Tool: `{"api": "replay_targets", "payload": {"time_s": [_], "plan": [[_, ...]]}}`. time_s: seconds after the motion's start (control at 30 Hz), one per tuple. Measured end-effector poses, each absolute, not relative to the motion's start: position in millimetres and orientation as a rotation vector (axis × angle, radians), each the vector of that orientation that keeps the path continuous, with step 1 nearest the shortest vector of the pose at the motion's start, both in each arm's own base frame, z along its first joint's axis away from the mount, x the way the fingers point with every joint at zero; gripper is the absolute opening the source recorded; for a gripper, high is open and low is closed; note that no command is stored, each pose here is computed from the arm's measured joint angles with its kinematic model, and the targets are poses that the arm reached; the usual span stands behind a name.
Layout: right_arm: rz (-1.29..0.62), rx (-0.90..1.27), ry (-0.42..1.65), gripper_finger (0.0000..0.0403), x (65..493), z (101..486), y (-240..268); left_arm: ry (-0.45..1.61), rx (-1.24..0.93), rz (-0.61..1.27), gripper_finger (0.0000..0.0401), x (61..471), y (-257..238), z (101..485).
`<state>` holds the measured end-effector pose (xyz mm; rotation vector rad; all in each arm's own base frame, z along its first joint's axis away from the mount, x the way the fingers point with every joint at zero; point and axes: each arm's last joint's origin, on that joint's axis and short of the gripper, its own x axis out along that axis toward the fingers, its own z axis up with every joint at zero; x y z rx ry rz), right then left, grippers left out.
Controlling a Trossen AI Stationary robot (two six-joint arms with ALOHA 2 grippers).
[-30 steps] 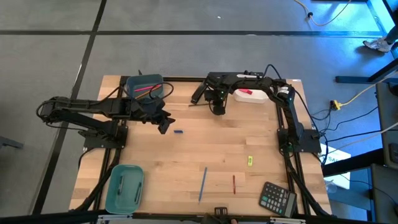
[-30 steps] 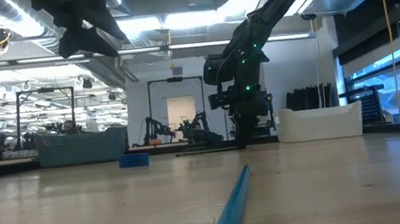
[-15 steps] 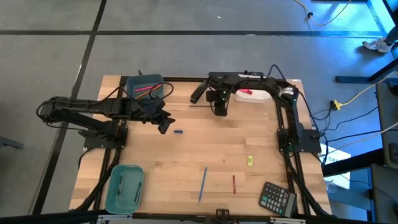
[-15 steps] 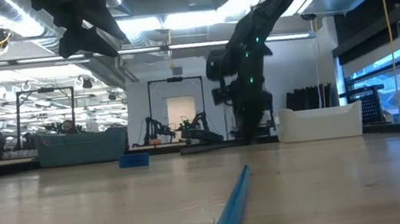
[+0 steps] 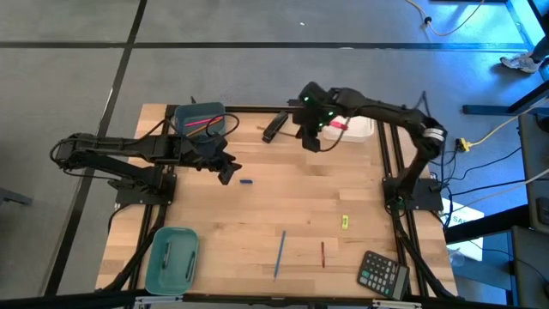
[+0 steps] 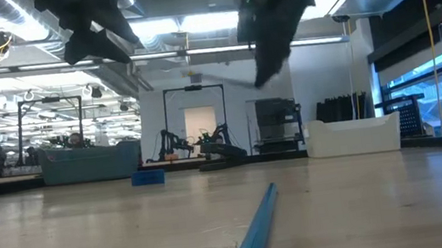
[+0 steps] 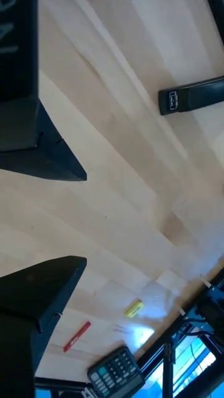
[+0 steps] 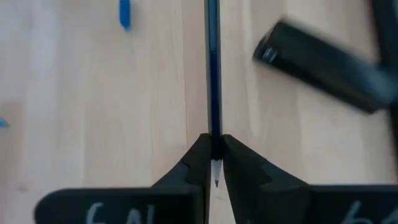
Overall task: Sort crayons/erasers/pens/pencils in bins
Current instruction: Put the black pencil into the blue bin
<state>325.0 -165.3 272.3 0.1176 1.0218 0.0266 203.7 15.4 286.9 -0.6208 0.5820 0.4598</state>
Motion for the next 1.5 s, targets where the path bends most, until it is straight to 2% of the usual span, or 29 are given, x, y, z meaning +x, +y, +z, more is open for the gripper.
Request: {"api": "replay_targets", "payload": {"time_s": [0.17,0.47,0.57,0.73,0.97,1.13,1.33,1.5], "plan": [[0.032,0.13,0.834,0.004,313.2,312.8,-156.7,0.513,-0.578,0.446,0.0202,207.7,20.1,292.6],[0.102,0.147,0.57,0.004,319.7,351.1,-135.3,0.066,-0.328,0.391,0.0202,221.7,40.7,336.1],[0.148,0.158,0.507,0.004,327.0,356.9,-125.7,-0.012,-0.258,0.394,0.0202,221.5,45.2,344.8],[0.192,0.136,0.413,0.004,337.9,366.4,-109.3,-0.021,-0.25,0.4,0.0202,220.3,51.5,345.8],[0.199,0.111,0.374,0.004,344.8,369.8,-97.6,-0.104,-0.244,0.228,0.0202,223.5,48.2,354.8],[0.194,0.119,0.36,0.004,345.3,371.2,-97.9,-0.117,-0.242,0.219,0.0192,223.7,46.3,356.2],[0.194,0.119,0.353,0.004,345.7,372.0,-97.7,-0.12,-0.242,0.244,0.016,223.6,46.9,356.1],[0.19,0.117,0.353,0.004,345.8,372.0,-97.7,-0.167,-0.214,0.256,0.0154,223.0,47.5,360.7]]}}
